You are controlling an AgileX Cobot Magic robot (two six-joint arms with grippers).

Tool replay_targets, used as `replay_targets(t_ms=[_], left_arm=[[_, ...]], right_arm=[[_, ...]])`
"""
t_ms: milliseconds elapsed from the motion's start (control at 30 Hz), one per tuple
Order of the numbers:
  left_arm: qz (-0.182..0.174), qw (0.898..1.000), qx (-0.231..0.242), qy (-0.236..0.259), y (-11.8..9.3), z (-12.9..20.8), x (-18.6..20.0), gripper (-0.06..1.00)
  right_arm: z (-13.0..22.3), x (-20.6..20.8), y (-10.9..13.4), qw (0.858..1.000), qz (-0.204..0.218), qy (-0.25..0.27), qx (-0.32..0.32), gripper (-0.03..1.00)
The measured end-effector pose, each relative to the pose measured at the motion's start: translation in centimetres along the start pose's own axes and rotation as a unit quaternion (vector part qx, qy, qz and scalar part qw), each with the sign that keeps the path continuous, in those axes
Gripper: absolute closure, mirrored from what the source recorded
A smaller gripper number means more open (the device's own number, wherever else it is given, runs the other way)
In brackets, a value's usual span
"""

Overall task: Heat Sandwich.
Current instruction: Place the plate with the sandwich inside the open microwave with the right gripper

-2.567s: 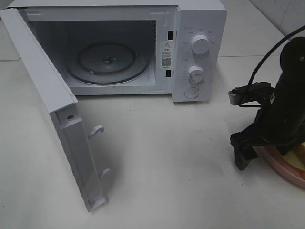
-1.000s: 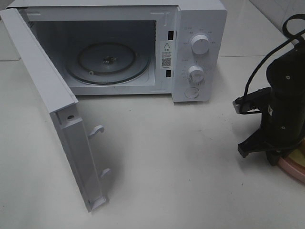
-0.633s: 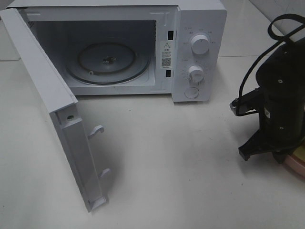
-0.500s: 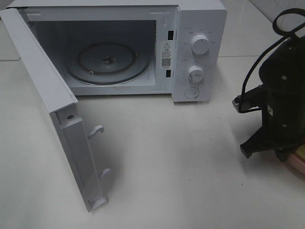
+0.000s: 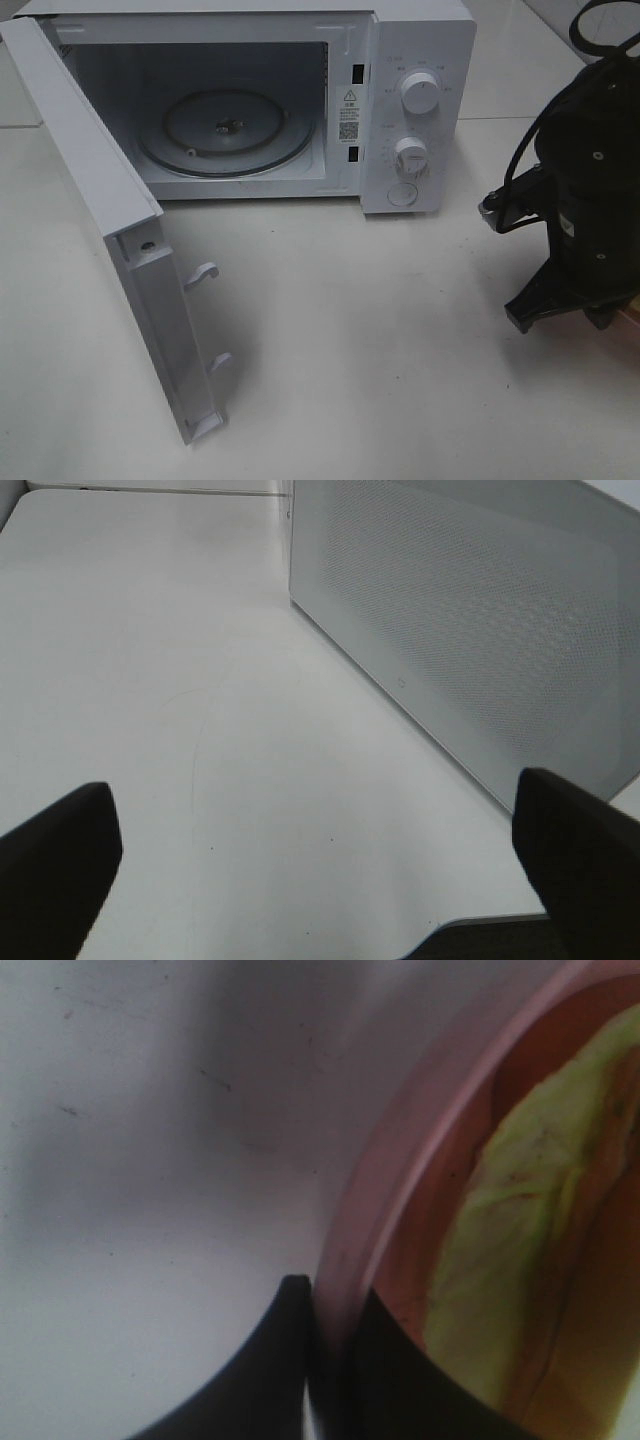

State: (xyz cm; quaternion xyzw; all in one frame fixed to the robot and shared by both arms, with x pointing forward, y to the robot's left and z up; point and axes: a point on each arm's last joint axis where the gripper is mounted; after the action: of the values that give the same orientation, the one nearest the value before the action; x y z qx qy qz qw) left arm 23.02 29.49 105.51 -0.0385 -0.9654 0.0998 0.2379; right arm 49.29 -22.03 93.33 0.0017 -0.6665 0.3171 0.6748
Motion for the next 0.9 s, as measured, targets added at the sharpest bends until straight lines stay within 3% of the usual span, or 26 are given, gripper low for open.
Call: replay_targets(t_ms=[500, 900], left_arm=[[0.0, 1.0, 0.0, 0.0, 0.0, 0.0, 0.0, -0.05], [0.0, 1.0, 0.0, 0.0, 0.0, 0.0, 0.0, -0.05]], right_arm=[[1.3, 4.2, 1.9, 0.997, 0.021, -0.051, 0.044, 0.94], [2.5, 7.3, 5.1, 0.984, 0.033, -0.102, 0.141, 0.94]])
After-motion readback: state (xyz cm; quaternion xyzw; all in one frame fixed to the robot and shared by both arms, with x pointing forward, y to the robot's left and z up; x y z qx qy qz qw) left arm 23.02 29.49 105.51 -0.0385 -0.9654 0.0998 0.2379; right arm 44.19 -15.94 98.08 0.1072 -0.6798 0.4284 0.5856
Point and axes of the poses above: a point on each arm's last joint axis where the gripper is mounted, x pointing back along that axis away from the gripper, y along the wrist's bending axis when the last joint is at zero, z = x × y, and after that the axes turned 8 degrees about x, right-handed
